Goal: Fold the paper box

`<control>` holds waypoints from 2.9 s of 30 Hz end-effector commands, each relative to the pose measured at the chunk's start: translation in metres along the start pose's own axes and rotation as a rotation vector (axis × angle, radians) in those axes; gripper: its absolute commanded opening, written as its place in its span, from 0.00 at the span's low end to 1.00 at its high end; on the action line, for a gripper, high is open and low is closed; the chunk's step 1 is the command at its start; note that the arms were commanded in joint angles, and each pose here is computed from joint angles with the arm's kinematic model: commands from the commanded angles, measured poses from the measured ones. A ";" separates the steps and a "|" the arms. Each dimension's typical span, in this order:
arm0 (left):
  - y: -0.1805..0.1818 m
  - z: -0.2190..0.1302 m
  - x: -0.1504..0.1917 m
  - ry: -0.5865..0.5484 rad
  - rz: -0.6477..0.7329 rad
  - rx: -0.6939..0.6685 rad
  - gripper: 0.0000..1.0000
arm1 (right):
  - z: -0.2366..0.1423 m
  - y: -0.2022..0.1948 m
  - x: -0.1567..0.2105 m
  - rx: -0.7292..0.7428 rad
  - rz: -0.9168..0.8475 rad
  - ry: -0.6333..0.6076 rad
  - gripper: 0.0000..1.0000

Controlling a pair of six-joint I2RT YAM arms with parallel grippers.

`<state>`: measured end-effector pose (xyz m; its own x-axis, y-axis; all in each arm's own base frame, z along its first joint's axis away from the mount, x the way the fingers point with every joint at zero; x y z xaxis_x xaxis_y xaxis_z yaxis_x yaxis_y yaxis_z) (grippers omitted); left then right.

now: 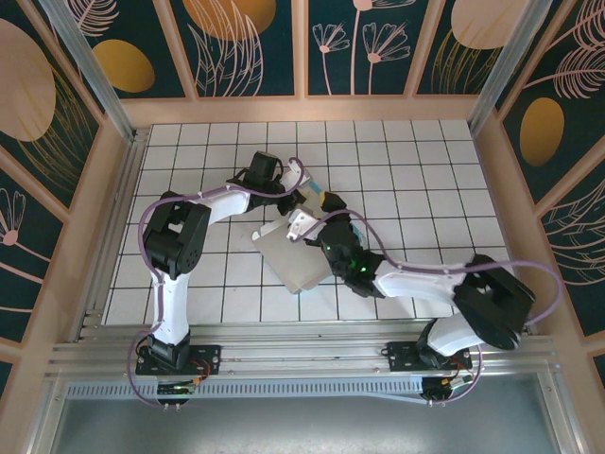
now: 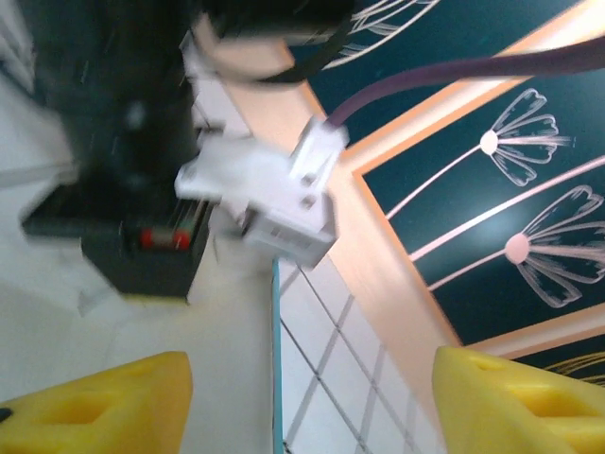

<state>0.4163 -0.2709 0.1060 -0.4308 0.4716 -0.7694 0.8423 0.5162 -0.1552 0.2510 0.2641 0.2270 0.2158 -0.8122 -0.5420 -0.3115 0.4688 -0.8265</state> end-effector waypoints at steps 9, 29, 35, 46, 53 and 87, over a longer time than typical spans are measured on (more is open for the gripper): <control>-0.007 -0.001 0.005 0.013 -0.007 0.019 0.06 | -0.018 -0.076 0.009 -0.536 0.973 -0.121 0.80; -0.010 -0.003 0.004 0.001 -0.025 0.025 0.06 | 0.061 -0.036 0.096 -0.859 1.501 0.299 0.56; -0.012 -0.004 0.004 -0.018 -0.046 0.028 0.06 | 0.066 -0.017 0.099 -0.877 1.492 0.332 0.52; -0.015 -0.006 0.007 -0.040 -0.097 0.029 0.16 | 0.068 0.007 0.108 -0.860 1.436 0.424 0.49; -0.022 -0.020 0.004 -0.075 -0.090 0.023 0.32 | 0.069 0.009 0.107 -0.861 1.429 0.430 0.48; 0.055 -0.080 0.012 -0.030 -0.124 -0.010 0.48 | 0.066 0.009 0.092 -0.879 1.352 0.414 0.46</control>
<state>0.4364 -0.1692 0.1400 -0.5299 0.3143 -0.7877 0.7104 0.6718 -0.2098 0.3298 0.2155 0.1592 -0.8275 -0.0845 -0.5551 -0.4729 0.6378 0.6080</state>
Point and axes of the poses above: each hand's point on the last joint's axis, 136 mm out from that joint toward the fingers, its own z axis out along the fingers, its own y axis along the line the jaws close on, x = y × z, the point moved 6 cm from there along -z, back along the fingers, and after that the axes turned 7 degrees about -z, right-handed, at the moved point
